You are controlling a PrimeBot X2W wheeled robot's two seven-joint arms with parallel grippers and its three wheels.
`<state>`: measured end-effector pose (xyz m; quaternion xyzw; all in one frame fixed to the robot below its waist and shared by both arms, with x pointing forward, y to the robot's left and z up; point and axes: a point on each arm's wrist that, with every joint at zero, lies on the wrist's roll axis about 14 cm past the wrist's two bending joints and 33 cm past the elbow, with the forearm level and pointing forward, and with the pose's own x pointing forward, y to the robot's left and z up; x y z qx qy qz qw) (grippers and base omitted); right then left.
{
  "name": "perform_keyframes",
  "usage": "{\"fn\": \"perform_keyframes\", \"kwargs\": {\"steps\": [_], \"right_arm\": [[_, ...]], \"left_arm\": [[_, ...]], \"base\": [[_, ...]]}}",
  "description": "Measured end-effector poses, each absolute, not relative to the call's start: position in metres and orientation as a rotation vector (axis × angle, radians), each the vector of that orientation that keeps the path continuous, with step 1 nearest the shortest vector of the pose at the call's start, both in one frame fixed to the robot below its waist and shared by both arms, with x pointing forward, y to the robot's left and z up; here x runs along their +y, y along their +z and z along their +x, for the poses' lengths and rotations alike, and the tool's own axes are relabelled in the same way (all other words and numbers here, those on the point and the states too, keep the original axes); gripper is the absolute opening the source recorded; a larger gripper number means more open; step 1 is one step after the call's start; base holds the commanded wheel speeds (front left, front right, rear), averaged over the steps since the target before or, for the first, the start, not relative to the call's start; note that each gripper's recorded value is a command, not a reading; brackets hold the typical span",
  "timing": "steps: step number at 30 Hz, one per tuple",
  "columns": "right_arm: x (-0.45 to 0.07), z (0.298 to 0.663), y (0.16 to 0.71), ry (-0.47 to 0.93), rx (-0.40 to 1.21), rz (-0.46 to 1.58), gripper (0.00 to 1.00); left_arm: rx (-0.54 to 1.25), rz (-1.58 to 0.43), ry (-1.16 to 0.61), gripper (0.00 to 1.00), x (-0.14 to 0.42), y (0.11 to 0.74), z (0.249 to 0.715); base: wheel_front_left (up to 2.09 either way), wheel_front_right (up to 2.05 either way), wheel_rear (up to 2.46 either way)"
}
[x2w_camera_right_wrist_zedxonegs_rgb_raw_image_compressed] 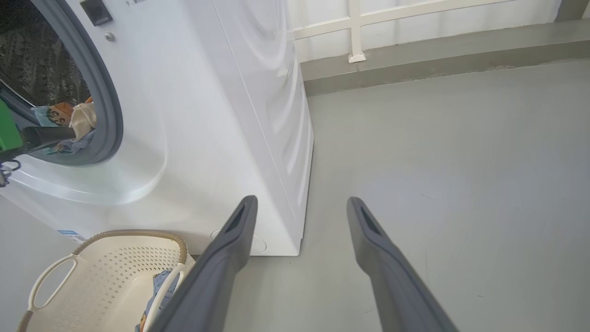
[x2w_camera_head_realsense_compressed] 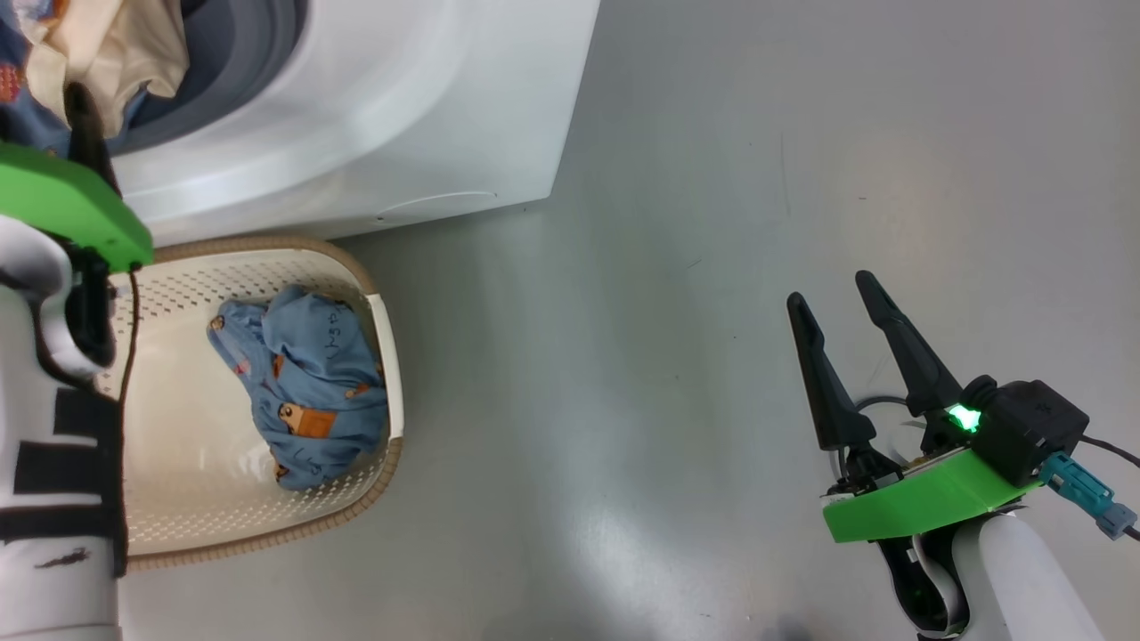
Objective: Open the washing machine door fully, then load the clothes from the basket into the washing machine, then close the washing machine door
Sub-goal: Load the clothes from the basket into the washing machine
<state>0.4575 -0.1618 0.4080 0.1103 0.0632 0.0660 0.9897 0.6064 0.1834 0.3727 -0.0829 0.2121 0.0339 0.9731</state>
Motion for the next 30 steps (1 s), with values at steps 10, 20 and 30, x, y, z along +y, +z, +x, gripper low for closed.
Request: {"fn": "perform_keyframes", "kwargs": {"steps": [10,20,30], "right_arm": [[-0.16,0.459,0.402,0.137,0.14,0.225,1.0],[-0.161,0.458,0.404,0.134,0.135,0.223,1.0],[-0.162,0.457,0.408,0.131,0.129,0.224,1.0]], "left_arm": [[0.482,-0.205,0.093,0.0,0.179,0.361,0.614],[0.314,-0.152,0.059,0.0,0.174,0.396,0.636],[0.13,-0.086,0.027,0.0,0.171,0.444,0.661]], "base": [[0.0,0.0,0.0],[0.0,0.0,0.0],[0.0,0.0,0.0]]}}
